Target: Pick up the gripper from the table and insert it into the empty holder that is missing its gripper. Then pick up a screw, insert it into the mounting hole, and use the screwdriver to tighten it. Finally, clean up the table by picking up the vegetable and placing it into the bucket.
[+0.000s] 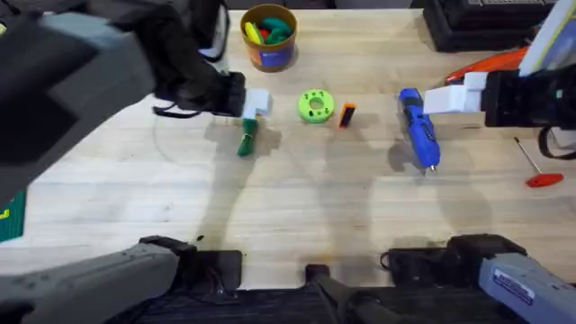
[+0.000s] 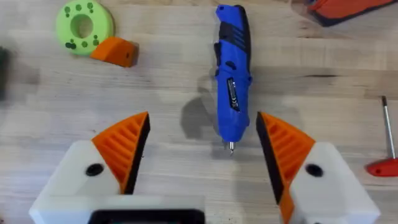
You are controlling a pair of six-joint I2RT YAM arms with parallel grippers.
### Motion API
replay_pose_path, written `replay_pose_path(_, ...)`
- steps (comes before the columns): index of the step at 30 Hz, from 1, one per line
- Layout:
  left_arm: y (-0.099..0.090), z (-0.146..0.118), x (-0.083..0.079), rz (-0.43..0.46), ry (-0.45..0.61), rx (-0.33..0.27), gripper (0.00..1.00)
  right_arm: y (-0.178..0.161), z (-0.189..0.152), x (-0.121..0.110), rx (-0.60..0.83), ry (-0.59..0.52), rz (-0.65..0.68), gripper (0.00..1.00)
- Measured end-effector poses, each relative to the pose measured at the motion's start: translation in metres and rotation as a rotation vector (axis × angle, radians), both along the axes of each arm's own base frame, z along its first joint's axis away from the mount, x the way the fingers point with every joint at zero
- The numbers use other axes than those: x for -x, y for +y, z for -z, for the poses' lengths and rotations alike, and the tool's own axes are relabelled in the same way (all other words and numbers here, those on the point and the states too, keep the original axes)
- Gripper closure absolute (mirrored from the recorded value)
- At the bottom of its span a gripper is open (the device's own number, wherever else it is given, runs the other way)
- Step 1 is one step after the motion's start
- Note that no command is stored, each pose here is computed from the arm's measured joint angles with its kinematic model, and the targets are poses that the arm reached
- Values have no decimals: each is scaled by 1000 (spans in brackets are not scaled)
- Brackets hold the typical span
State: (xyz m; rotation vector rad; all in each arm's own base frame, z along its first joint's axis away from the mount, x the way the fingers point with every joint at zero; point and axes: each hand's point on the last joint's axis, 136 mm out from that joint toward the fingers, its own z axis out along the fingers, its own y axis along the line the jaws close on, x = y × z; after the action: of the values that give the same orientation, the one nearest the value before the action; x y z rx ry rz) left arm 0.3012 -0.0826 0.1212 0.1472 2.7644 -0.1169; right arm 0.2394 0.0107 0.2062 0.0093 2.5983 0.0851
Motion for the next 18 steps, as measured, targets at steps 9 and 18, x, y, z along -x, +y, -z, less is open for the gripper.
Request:
replay_pose_path(9, -22, 42, -1, 38, 139, -34, 15, 0, 0, 0, 0, 0, 0, 10)
replay_pose_path(18, -7, 72, 2, 26, 247, -69, 15, 0, 0, 0, 0, -1, 0, 10)
